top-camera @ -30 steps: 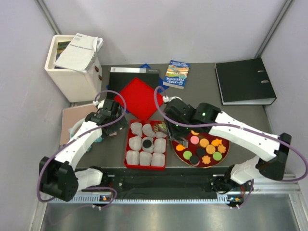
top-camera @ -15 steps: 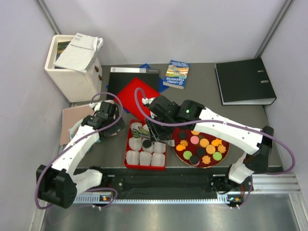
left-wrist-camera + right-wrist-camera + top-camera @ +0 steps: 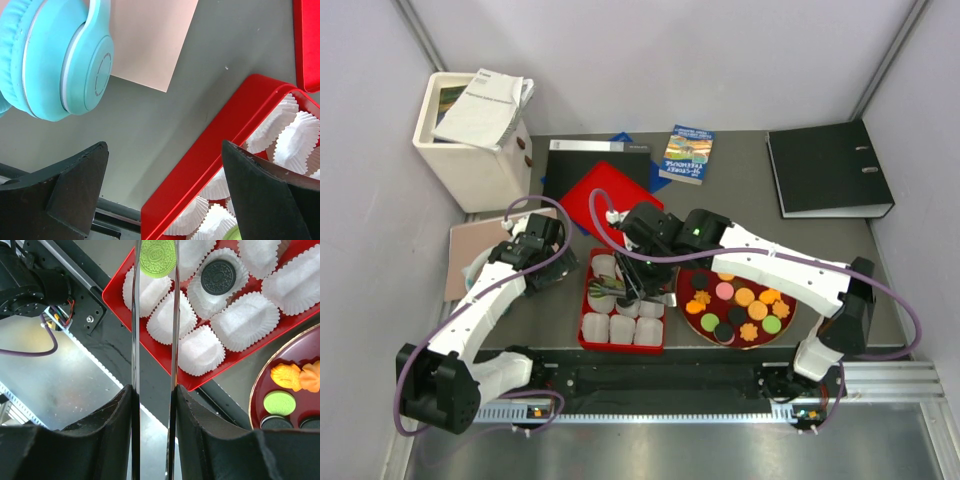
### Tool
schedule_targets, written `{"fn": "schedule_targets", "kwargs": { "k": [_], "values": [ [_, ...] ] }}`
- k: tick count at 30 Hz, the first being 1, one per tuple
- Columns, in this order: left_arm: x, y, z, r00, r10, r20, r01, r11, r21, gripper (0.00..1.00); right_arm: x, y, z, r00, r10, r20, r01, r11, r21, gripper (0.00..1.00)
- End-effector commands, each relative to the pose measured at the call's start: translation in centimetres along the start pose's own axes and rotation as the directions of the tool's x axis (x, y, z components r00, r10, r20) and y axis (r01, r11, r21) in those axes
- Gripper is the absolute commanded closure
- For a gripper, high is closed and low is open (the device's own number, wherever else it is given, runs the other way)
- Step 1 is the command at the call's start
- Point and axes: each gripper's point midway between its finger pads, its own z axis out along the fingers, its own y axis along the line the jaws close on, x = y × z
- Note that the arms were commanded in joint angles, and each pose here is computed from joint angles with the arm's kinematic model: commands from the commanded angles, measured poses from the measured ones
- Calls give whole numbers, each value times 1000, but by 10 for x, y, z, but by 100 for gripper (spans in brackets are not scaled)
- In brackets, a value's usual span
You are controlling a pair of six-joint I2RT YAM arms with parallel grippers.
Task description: Pack the cookies
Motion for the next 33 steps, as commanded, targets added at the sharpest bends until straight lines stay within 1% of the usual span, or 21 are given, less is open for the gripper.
{"fn": "schedule_targets", "kwargs": {
  "k": [1,5,10,13,14,17,21,24,25,27,28,30,31,33],
  "values": [
    [-1,6,-2,1000,-14,11,14,1000,-15,1,-15,18,1,998,-29,48,32,998,-54,66],
    [-2,6,-2,1000,-9,14,10,1000,-16,1,-15,16,5,999,-32,43,34,999,-41,63],
    [-2,6,-2,1000,-4,14,5,1000,-19,1,-16,13,10,999,-40,32,41,999,-24,62],
    [-2,6,-2,1000,-4,14,5,1000,-19,1,-17,13,12,999,-40,34,41,999,-18,54],
    [-2,6,-2,1000,-3,14,3,1000,-19,1,-16,13,13,999,-41,31,41,999,-15,49],
    [-4,5,-1,1000,-2,19,3,1000,-18,1,-19,12,11,998,-39,40,39,999,-11,45],
    [-4,4,0,1000,-2,16,2,1000,-16,1,-23,10,4,998,-38,58,37,999,9,43],
    [-5,3,0,1000,1,16,-1,1000,-17,1,-30,1,-15,994,-26,105,19,998,60,43],
    [-5,3,0,1000,3,16,-2,1000,-17,1,-29,-13,-22,993,-14,118,0,993,118,43],
    [-4,3,1,1000,4,12,-4,1000,-19,1,-30,-33,-36,988,37,149,-60,986,152,44],
    [-4,2,2,1000,3,13,-3,1000,-16,1,-22,-47,-51,984,58,170,-88,981,174,44],
    [-2,-1,4,1000,8,-3,-8,1000,-10,1,-13,-69,-63,977,96,189,-136,968,212,44],
    [-1,-2,6,1000,8,-9,-8,1000,-7,1,-4,-92,-73,970,128,205,-180,949,260,44],
    [2,-6,9,1000,11,-27,-11,1000,5,1,13,-115,-84,969,151,195,-209,924,319,45]
  ]
}}
